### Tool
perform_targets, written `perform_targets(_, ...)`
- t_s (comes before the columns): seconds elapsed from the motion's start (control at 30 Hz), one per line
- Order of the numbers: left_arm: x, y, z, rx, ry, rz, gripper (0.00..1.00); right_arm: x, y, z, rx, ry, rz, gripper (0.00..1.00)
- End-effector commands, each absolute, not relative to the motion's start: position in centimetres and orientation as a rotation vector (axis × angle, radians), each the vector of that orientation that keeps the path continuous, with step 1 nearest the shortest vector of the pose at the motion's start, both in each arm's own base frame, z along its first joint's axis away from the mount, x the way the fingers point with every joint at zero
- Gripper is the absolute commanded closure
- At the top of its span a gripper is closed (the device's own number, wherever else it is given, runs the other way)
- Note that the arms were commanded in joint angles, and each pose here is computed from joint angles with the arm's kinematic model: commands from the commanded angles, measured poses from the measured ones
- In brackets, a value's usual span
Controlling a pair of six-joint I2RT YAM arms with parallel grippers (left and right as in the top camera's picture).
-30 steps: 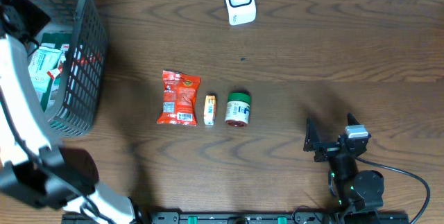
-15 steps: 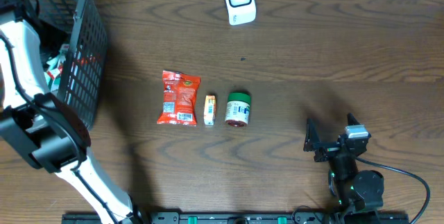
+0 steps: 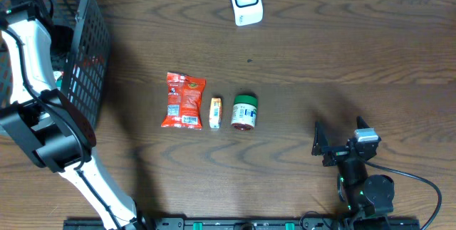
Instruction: Scan the item barcode
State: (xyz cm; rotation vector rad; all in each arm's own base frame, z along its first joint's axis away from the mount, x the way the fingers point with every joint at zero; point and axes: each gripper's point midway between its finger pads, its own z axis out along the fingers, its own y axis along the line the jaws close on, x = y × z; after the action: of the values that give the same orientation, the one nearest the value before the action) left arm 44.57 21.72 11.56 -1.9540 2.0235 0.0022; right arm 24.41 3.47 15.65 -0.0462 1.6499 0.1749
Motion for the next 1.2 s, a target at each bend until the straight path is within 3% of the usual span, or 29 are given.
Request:
perform_targets(0.0,43.7,22.0,8.6,-2.083,1.973,0.061,0.34,24.4,3.3,15.5,-0.051,1.653,0.160,0.01)
perform_targets(0.47,43.4,22.1,4.0,-2.135,2.028,0.128,0.53,24.4,3.3,15.5,-0.051,1.653,0.160,0.01)
perform_targets(0.63,43.8,22.2,3.7,-2.128,2.021,0.120,0.85,24.4,3.3,15.5,-0.051,1.653,0.160,0.01)
perform_targets(0.7,43.8,22.3,3.7,-2.129,2.018,0.120,0.92,24.4,3.3,15.5,-0.051,1.653,0.160,0.01)
perform_targets(0.93,43.0,23.8,6.1,-2.098,2.007,0.112,0.93,24.4,3.3,15.5,-0.051,1.653,0.160,0.01)
perform_targets(1.17,41.8,26.1,15.0,-1.986,1.874,0.048,0.93,24.4,3.3,15.5,-0.051,1.653,0.160,0.01)
